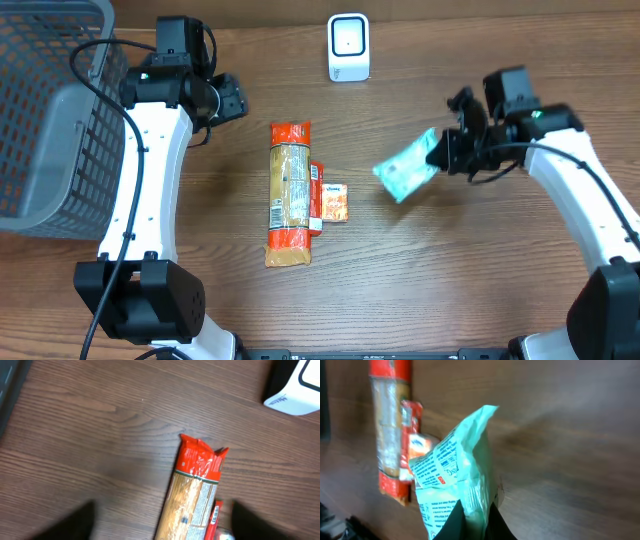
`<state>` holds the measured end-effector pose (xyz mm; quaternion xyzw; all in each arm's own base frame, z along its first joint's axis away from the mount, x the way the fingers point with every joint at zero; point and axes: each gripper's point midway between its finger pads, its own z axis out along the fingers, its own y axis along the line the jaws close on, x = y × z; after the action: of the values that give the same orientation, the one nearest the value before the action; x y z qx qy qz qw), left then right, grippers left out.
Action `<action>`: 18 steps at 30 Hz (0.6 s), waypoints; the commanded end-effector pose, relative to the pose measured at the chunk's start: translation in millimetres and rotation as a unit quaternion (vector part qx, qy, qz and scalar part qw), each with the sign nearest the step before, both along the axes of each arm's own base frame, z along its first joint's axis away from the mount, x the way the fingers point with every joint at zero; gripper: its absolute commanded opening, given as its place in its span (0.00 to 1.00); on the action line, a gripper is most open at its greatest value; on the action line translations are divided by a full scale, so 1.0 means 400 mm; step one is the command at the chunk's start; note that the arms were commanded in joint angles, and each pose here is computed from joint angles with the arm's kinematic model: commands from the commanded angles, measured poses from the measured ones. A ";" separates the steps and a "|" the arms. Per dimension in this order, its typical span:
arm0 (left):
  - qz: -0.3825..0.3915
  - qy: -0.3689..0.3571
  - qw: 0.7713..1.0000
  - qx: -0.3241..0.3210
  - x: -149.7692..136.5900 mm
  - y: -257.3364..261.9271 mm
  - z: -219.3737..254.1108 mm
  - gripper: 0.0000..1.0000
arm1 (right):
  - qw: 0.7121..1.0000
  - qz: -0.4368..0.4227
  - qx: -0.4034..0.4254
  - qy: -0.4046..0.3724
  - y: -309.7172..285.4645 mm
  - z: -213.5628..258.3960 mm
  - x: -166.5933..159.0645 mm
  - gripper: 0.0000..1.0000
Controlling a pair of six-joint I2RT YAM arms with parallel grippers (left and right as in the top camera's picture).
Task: Scan the item barcode
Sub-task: 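Lift the green packet with the right gripper toward the white scanner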
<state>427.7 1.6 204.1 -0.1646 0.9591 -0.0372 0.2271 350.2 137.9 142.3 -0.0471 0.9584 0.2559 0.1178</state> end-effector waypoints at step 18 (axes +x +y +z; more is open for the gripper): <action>-0.001 0.003 1.000 0.006 0.002 0.007 -0.006 1.00 | 0.972 0.042 -0.090 -0.212 0.030 0.469 0.189 0.03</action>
<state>426.9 1.4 203.6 -0.1645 0.9596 -0.0369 0.2252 409.2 133.3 357.9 -0.1098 0.9217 0.1897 0.3201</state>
